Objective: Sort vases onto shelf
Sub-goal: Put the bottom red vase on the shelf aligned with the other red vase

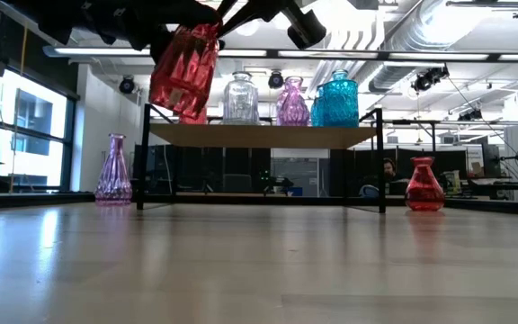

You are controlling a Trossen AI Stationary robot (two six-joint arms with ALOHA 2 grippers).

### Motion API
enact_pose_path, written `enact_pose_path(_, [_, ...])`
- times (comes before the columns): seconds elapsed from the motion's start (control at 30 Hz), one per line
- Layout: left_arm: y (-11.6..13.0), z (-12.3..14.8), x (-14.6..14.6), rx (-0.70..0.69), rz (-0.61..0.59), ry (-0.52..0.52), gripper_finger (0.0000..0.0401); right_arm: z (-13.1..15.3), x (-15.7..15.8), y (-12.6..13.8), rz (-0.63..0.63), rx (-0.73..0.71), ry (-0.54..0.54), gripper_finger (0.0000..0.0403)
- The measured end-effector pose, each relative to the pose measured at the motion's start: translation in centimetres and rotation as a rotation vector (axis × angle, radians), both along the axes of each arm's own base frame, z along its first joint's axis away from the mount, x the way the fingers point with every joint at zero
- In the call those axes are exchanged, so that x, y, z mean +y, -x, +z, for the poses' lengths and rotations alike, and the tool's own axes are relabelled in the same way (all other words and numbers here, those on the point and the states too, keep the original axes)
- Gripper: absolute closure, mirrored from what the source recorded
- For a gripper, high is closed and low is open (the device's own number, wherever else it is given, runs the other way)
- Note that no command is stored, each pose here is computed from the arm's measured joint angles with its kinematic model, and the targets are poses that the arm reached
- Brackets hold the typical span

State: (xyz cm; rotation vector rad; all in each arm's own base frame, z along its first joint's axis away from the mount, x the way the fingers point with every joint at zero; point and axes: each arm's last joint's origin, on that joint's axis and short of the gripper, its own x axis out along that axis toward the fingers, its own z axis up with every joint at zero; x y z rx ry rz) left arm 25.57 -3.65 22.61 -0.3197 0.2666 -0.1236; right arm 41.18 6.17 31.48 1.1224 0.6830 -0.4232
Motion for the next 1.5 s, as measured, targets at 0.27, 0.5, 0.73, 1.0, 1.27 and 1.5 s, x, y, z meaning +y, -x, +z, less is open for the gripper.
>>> enact_pose_path(0.27, [0.0, 0.0, 0.0, -0.001, 0.0, 0.0, 0.0266, 0.0, 0.0, 0.0, 0.007, 0.001, -0.005, 0.0402])
enact_pose_path(0.5, [0.0, 0.0, 0.0, 0.0, 0.005, 0.001, 0.0266, 0.0, -0.2, 0.0, 0.023, 0.001, 0.007, 0.0399])
enact_pose_path(0.73, [0.0, 0.0, 0.0, 0.001, -0.012, 0.007, 0.0267, 0.1, -0.1, -0.1, 0.061, -0.012, 0.023, 0.0334])
enact_pose_path(1.0, [0.0, 0.0, 0.0, 0.004, -0.002, 0.004, 0.0267, 0.2, -1.0, -0.2, 0.062, -0.013, -0.02, 0.0285])
enact_pose_path(1.27, [0.1, -0.2, 0.0, 0.02, -0.008, 0.004, 0.0268, 1.7, -1.5, 0.7, 0.103, -0.044, -0.027, 0.0284])
enact_pose_path(1.5, [1.4, 1.0, 0.3, 0.027, -0.009, 0.003, 0.0268, 3.5, -1.6, 1.6, 0.105, -0.104, -0.017, 0.0284])
